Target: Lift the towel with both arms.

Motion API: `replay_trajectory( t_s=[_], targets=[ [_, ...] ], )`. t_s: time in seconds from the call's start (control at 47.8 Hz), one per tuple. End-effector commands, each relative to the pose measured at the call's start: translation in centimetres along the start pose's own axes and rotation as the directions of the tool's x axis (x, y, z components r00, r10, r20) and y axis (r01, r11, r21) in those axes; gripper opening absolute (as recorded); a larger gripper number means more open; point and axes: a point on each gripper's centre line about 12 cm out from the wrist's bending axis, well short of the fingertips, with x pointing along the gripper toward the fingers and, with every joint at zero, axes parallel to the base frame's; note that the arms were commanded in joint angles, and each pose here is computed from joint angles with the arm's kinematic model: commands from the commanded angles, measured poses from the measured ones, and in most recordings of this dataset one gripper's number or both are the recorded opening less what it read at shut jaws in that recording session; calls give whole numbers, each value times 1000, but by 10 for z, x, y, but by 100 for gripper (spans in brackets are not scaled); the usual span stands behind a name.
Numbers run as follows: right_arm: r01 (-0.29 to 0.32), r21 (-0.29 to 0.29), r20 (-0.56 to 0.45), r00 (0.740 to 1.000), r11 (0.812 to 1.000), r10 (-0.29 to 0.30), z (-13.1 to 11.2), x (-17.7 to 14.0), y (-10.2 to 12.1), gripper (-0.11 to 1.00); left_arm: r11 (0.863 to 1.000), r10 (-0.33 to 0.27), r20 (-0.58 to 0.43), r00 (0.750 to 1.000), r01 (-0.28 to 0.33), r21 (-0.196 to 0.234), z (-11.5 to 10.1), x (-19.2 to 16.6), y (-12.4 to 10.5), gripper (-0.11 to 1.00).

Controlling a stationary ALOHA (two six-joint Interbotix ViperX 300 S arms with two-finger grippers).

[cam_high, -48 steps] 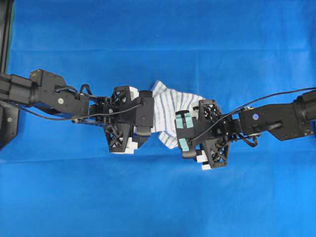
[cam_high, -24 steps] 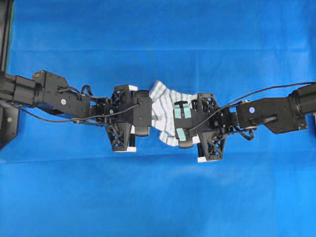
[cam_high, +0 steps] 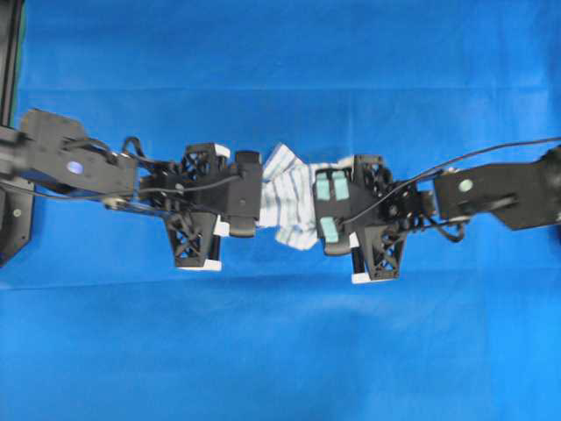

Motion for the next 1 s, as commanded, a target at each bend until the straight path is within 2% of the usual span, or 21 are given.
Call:
replay_trajectory(
  t_s=[0.0, 0.356, 0.565, 0.774, 0.983],
  targets=[
    [11, 10, 86, 996, 1000, -12, 31, -36, -5, 2, 1000, 1, 72, 997, -1, -1, 27, -29, 1, 3],
    [64, 3, 199, 978, 998, -63, 89, -138, -16, 2, 1000, 19, 123, 992, -17, -20, 78, -122, 12, 3],
    [125, -16, 269, 956, 992, -116, 118, -195, -23, 2, 999, 24, 170, 985, -20, -25, 105, -172, 14, 3],
    [143, -5, 290, 948, 990, -135, 135, -226, -26, 2, 999, 28, 215, 976, -24, -23, 124, -207, 15, 3],
    [145, -2, 282, 949, 989, -138, 137, -229, -27, 2, 1000, 26, 202, 979, -21, -23, 126, -207, 14, 3]
  ],
)
